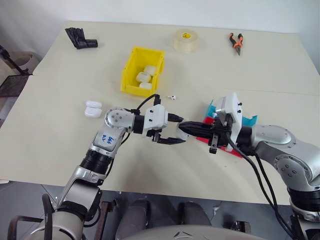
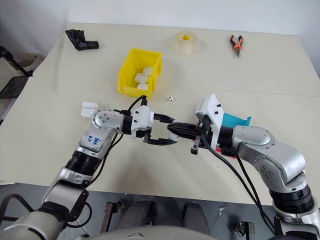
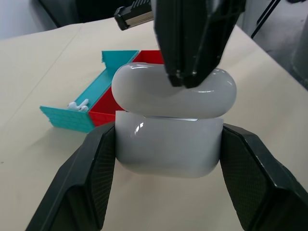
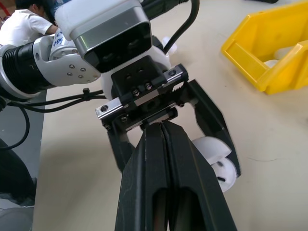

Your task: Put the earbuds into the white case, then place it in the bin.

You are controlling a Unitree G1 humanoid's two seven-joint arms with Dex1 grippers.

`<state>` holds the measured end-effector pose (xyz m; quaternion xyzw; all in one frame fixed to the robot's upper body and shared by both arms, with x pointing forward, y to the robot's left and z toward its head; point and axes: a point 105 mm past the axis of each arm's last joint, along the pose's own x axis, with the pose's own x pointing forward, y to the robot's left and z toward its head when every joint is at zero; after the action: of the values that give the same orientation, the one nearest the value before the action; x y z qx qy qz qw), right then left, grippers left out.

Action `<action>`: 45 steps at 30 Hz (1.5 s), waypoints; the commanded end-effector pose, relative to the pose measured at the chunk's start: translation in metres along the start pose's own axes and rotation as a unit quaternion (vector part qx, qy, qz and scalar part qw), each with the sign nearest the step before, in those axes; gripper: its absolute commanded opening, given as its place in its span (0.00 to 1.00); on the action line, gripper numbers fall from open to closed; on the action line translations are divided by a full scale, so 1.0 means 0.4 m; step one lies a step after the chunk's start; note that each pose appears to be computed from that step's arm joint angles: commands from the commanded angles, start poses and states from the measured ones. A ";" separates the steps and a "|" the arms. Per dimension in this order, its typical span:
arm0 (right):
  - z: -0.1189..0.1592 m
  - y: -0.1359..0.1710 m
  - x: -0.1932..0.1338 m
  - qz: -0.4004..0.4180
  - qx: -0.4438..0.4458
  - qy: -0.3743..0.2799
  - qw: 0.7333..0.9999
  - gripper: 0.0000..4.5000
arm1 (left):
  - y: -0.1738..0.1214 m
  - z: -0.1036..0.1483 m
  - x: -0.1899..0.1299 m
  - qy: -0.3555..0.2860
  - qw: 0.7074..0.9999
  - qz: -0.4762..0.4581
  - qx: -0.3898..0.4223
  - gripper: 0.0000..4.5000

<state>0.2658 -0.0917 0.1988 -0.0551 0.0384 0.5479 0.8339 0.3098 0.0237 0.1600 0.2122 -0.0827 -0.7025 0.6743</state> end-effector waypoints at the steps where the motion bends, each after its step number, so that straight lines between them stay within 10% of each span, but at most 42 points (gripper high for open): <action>1: -0.012 -0.031 -0.039 -0.035 0.002 0.002 0.999 0.01 | -0.005 0.052 -0.011 -0.044 0.999 -0.004 0.026 0.63; 11: -0.021 -0.041 -0.136 -0.086 -0.030 -0.054 0.994 0.04 | -0.003 0.059 -0.055 -0.081 0.995 0.053 0.014 0.63; 24: -0.050 -0.058 -0.235 -0.252 -0.144 -0.083 0.953 0.97 | 0.003 0.009 -0.233 -0.096 0.952 0.284 -0.062 0.63; 34: -0.028 -0.077 -0.240 -0.299 -0.155 -0.114 0.935 0.99 | 0.115 -0.032 -0.346 -0.094 0.875 0.448 -0.157 0.63; 45: 0.004 -0.072 -0.190 -0.251 -0.162 -0.129 0.945 0.99 | 0.349 -0.022 -0.281 -0.065 0.869 0.473 -0.133 0.63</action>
<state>0.2671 -0.1784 0.1997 -0.1231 -0.1514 0.3081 0.9311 0.4357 0.1246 0.2210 -0.0048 -0.1089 -0.3260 0.9391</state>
